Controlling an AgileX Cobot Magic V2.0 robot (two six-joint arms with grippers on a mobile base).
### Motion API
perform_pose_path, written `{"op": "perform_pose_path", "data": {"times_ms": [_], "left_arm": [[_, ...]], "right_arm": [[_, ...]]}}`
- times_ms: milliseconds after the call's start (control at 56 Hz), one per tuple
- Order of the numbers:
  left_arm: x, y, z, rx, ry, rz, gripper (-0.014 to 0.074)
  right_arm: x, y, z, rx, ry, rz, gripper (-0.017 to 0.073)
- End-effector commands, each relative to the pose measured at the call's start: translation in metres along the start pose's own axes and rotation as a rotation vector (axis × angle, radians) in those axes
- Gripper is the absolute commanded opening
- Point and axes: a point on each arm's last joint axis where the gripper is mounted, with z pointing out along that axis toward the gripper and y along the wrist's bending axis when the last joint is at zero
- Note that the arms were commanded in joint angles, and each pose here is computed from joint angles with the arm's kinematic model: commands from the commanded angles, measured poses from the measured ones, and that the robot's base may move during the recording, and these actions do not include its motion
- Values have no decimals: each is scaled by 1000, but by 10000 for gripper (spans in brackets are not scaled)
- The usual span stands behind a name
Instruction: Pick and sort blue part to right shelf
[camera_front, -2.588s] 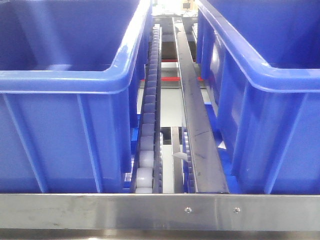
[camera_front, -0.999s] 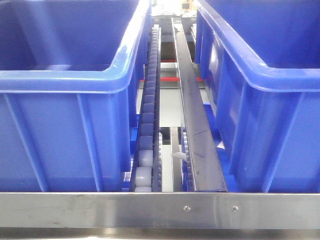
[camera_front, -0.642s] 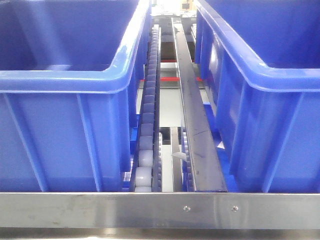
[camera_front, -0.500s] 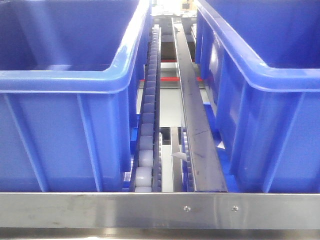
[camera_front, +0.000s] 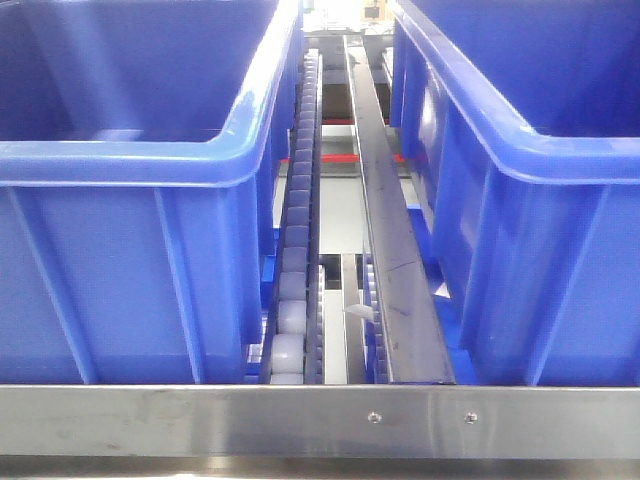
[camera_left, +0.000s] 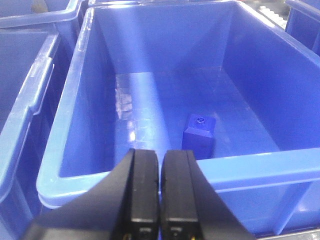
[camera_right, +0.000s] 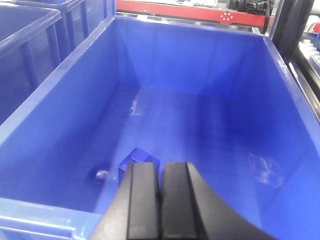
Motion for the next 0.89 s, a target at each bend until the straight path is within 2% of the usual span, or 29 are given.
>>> {"op": "perform_pose_path", "data": {"times_ms": [0, 36, 107, 303, 500, 553, 875], "left_arm": [[-14, -1, -1, 10, -102, 8, 124], [-15, -1, -2, -7, -113, 0, 124], [-13, -3, 0, -29, -122, -61, 124], [18, -7, 20, -118, -225, -108, 124], [67, -10, 35, -106, -301, -122, 124], [70, -9, 35, -112, -243, -126, 124], [69, -10, 35, -108, -264, -125, 124]], "right_arm": [[-15, -1, -1, 8, -93, -16, 46], [-15, -1, -1, 8, -93, -16, 46], [-15, -1, -1, 8, -93, -16, 46], [-15, -1, -1, 8, -93, -16, 46], [-15, -1, -1, 8, -92, -16, 46], [-15, -1, -1, 8, -91, -16, 46], [-15, -1, -1, 8, -91, -16, 46]]}}
